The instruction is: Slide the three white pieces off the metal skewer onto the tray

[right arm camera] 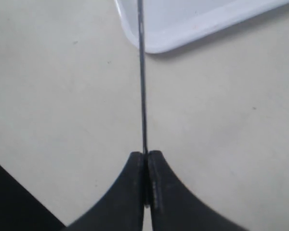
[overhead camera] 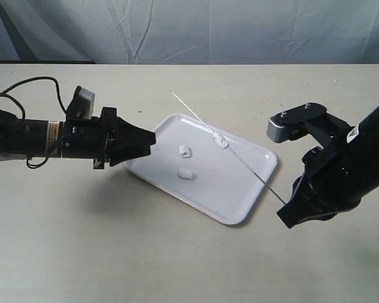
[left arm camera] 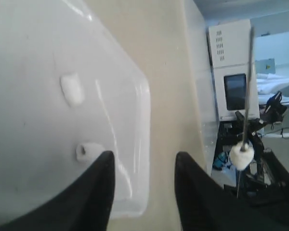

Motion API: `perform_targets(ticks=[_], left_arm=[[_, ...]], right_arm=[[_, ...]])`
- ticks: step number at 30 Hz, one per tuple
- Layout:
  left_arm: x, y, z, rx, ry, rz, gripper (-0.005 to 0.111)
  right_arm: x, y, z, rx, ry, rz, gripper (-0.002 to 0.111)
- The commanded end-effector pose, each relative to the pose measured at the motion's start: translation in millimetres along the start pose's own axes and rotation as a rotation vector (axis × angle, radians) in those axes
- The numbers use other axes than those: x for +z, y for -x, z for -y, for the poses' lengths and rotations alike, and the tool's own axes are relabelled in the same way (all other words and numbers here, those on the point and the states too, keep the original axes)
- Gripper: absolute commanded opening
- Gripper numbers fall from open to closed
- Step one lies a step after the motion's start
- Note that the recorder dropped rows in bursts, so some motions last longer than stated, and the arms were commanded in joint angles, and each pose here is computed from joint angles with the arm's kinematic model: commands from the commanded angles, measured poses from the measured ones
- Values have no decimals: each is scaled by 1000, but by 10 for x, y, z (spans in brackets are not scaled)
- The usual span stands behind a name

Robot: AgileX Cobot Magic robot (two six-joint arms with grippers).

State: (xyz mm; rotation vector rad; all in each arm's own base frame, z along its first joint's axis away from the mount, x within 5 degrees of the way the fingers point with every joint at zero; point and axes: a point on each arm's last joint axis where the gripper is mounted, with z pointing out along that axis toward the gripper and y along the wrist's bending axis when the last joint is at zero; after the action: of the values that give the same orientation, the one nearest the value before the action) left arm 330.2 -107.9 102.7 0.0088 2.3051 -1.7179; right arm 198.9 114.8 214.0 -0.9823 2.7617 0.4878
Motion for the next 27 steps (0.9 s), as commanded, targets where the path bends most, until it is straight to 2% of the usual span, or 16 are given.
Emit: perform_targets(ticks=[1,8,15,19,27], left_arm=[[116,-131,110,-34,-4,-120,40],[446,-236,460,-31,-84,-107,40],[492,-268,754,34,-129,-103,40],[539,-246,846,51,-168,-44,40],[696,-331,951,64,-209,-29,40]], right_arm=[[-11,39,13,12,-19,59,-1],[-12,53,21,12,-28,75,-1],[-13,67,27,17,-34,91,-1],[-13,75,9,36,-13,99,-1],[-13,76,-5,49,3,100,-1]])
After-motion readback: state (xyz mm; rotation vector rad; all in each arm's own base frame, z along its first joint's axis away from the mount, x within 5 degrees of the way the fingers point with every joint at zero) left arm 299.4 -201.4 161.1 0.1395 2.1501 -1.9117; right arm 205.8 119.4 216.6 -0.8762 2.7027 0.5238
